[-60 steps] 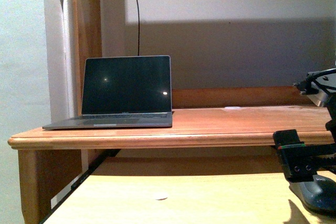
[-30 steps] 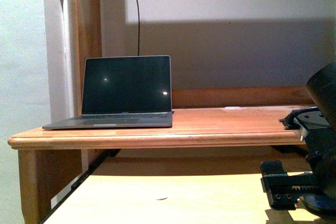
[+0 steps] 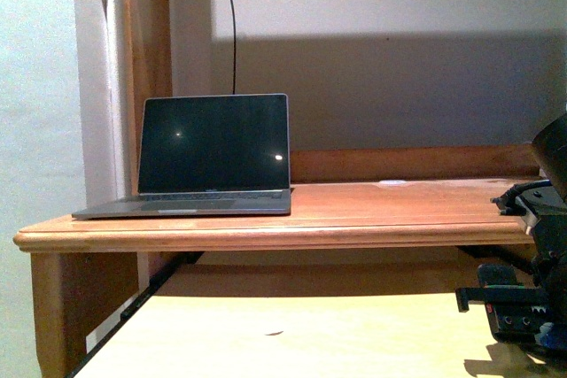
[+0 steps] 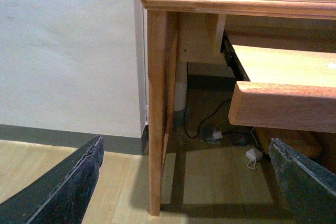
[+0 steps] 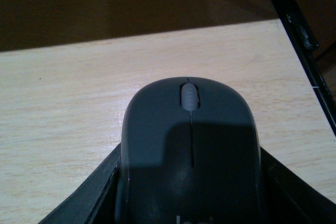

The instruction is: Place mouse

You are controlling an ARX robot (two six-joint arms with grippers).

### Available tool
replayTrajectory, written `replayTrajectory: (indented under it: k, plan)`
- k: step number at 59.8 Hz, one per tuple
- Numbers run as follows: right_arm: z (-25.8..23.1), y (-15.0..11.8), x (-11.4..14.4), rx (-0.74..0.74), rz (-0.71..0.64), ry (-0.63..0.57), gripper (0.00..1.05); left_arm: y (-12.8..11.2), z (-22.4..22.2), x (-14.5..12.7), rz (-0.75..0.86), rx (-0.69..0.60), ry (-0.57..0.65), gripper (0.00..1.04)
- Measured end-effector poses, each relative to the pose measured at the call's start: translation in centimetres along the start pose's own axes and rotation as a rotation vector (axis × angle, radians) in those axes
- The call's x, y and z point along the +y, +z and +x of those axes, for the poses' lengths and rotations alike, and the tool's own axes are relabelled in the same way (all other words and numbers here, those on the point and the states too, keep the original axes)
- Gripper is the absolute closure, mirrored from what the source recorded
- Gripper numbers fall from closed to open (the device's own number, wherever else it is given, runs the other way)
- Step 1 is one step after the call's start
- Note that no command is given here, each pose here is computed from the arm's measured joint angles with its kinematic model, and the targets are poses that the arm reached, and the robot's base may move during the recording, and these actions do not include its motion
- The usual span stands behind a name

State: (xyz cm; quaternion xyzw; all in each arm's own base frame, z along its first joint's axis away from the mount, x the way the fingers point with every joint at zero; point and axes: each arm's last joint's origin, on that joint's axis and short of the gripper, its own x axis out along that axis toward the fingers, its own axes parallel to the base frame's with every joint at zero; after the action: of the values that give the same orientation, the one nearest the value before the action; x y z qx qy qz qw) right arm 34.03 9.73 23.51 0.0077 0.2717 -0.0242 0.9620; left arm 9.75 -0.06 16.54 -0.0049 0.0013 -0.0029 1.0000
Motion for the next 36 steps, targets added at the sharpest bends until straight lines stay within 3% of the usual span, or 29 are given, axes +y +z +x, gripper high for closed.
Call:
replayTrajectory:
  k: [17, 26, 36]
  plan:
    - [-3.4, 1.3, -0.8, -0.056, 0.020, 0.051, 0.48, 0.0, 0.0, 0.0, 0.000, 0.000, 0.000, 0.08]
    - [-6.7, 4.3, -0.2, -0.144, 0.032, 0.110, 0.48, 0.0, 0.0, 0.0, 0.000, 0.000, 0.000, 0.08]
    - [-7.5, 8.4, 2.3, -0.214, 0.033, 0.136, 0.48, 0.0, 0.0, 0.0, 0.000, 0.000, 0.000, 0.08]
